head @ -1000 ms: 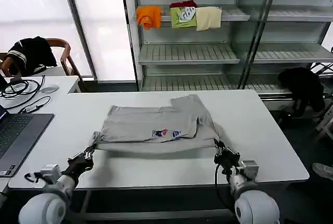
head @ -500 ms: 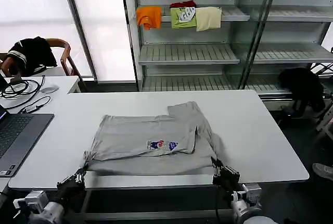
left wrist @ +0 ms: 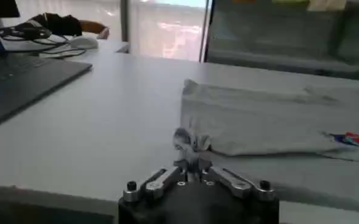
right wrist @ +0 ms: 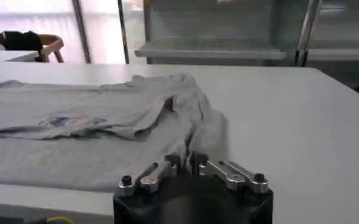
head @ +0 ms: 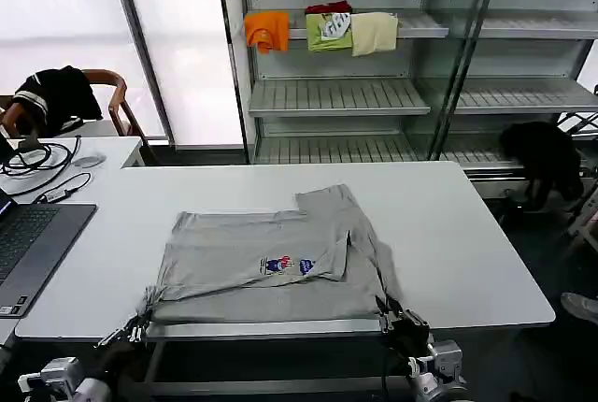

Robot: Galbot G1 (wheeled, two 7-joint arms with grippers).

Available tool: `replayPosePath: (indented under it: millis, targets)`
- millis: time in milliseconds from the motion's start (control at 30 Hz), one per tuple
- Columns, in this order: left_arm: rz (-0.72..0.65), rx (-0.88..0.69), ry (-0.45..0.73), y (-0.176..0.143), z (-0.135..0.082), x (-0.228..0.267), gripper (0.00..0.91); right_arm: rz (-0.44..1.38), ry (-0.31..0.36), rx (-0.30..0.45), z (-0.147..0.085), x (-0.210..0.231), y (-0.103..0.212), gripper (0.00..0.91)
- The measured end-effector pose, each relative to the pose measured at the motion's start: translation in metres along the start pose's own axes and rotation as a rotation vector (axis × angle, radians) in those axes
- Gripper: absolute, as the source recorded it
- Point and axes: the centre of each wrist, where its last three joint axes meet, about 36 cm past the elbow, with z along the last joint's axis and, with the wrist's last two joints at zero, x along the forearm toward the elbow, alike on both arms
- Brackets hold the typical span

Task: Fold and organize the clothes.

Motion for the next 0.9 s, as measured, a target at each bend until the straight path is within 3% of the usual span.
replayPosePath:
  millis: [600, 900]
  targets:
    - [-0.002, -0.050, -0.071, 0.011, -0.017, -0.053, 0.907, 0.059, -0.140, -0.024, -0.040, -0.055, -0.010, 0.907]
    - [0.060, -0.031, -0.155, 0.014, -0.057, -0.103, 0.907, 0.017, -0.163, -0.046, -0.070, -0.142, -0.003, 0.907]
